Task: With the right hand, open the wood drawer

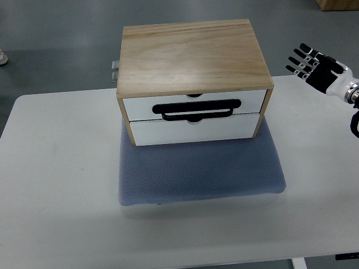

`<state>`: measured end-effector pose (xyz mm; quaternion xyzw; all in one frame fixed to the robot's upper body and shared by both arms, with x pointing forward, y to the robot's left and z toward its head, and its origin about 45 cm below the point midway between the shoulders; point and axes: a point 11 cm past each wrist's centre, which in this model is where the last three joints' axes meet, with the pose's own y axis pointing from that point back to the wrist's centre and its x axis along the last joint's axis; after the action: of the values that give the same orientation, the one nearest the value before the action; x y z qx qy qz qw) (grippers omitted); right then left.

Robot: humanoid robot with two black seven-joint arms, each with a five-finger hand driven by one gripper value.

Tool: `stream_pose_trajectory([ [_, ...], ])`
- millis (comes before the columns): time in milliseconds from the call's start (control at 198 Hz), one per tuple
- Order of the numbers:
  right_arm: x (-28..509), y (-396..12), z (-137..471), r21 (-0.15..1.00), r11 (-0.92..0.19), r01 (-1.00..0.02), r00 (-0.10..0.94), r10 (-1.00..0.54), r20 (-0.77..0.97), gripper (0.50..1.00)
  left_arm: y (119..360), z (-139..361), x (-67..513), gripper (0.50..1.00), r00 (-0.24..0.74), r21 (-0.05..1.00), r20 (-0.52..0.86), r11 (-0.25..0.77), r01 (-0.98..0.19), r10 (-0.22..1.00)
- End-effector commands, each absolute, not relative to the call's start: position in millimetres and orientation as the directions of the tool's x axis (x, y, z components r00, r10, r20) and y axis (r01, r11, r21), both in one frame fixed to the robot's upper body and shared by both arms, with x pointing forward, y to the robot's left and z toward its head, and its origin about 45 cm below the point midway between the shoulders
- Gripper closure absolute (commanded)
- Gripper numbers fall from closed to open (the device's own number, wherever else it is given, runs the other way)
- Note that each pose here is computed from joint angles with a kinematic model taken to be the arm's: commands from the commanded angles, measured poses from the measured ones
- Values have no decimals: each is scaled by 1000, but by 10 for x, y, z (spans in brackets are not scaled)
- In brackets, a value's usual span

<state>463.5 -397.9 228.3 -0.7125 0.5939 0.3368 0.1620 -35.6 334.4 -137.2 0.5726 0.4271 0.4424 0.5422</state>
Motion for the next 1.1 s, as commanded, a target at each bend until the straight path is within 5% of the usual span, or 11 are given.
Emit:
stream_pose_trajectory([
  [0, 4647, -3989, 2319, 163, -243, -956, 74, -740, -669, 546, 3344, -1372, -356, 500, 244, 999, 44, -47, 10, 969],
  [809, 4595, -4050, 2264, 199, -247, -948, 75, -783, -618, 548, 3344, -1372, -356, 500, 244, 999, 44, -47, 10, 969],
  [1093, 4547, -4325, 2536, 145, -212, -966, 125, -882, -454, 550, 3344, -1372, -356, 500, 244, 999, 44, -47, 10, 969],
])
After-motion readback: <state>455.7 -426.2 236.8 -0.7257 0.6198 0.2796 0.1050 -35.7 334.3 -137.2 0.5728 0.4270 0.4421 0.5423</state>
